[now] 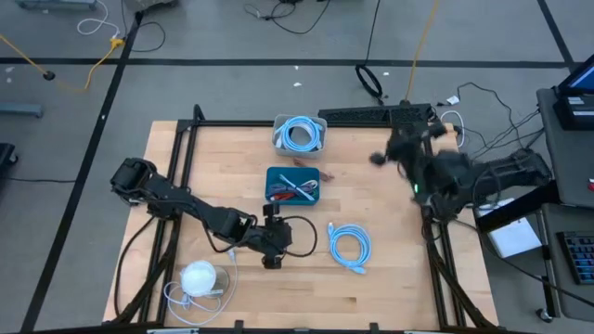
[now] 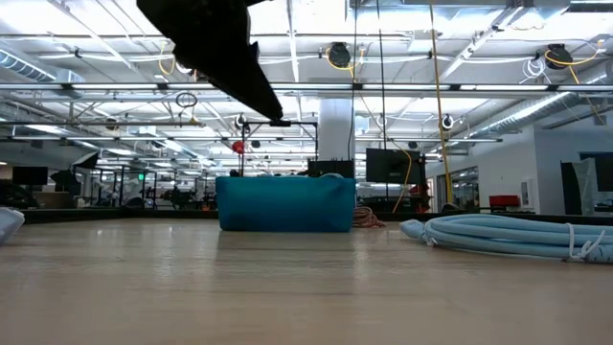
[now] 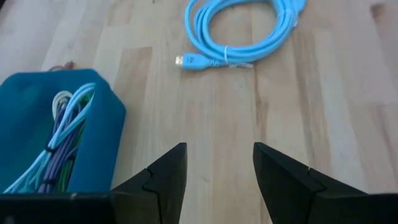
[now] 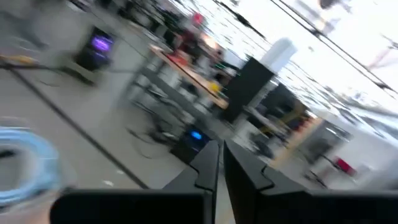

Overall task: Pick & Place USB Port
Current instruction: Put the blue HDMI cable into the gray bin

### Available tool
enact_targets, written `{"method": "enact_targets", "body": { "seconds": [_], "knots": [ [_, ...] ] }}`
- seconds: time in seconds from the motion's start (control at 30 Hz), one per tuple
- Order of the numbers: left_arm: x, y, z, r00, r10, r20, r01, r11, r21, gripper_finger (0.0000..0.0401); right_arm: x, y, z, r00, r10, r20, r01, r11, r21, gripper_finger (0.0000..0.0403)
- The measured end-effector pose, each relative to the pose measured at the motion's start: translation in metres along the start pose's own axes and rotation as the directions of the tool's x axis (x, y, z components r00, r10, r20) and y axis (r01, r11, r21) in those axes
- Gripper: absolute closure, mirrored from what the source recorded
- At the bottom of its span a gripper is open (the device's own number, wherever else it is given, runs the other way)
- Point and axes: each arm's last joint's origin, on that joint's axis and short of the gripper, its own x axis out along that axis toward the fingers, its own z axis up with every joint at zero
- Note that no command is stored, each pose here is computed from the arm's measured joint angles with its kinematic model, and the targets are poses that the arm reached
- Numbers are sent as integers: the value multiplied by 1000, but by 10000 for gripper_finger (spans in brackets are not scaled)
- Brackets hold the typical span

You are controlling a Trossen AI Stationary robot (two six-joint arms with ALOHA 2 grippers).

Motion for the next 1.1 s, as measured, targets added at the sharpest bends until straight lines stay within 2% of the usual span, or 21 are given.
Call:
{"method": "enact_targets", "body": {
  "seconds": [0.07, 0.17, 0.33, 0.43, 0.53, 0.63, 0.7, 0.77, 0.9, 1.0, 1.1],
  "knots": [
    [0, 0, 2, 1000, -4, 19, 4, 1000, -4, 215, 17, -14, -6, 999, -52, -11, 52, 999, 7, 389],
    [0, -1, 4, 999, -10, 38, 10, 1000, -3, 215, 34, -38, -17, 994, -105, 18, 103, 988, 114, 394],
    [-1, -3, 4, 999, -25, 41, 25, 1000, 3, 215, 48, -61, -43, 989, -128, 71, 105, 959, 264, 397],
    [-1, -3, 5, 999, -25, 46, 24, 1000, 12, 215, 54, -59, -64, 997, -70, 23, 61, 959, 277, 397],
    [-1, -3, 6, 998, -27, 56, 26, 999, 18, 215, 62, -49, -91, 995, 20, -102, 9, 962, 273, 397],
    [-1, -4, 7, 997, -37, 66, 35, 999, 31, 215, 70, -32, -117, 953, 195, -230, -117, 943, 313, 397],
    [-1, -4, 7, 997, -38, 70, 35, 999, 34, 215, 73, -16, -133, 886, 351, -303, -234, 903, 362, 397],
    [-1, -3, 7, 997, -37, 70, 35, 999, 35, 215, 74, 2, -150, 790, 492, -366, -333, 845, 418, 397],
    [-1, -3, 7, 997, -37, 69, 34, 999, 42, 215, 65, 42, -182, 531, 718, -450, -502, 695, 515, 397],
    [-1, -3, 7, 997, -37, 68, 34, 998, 44, 215, 51, 66, -196, 369, 803, -469, -648, 583, 490, 397],
    [-1, -3, 7, 997, -36, 67, 32, 998, 54, 215, 31, 81, -197, 272, 839, -471, -766, 485, 422, 397]
  ]
}}
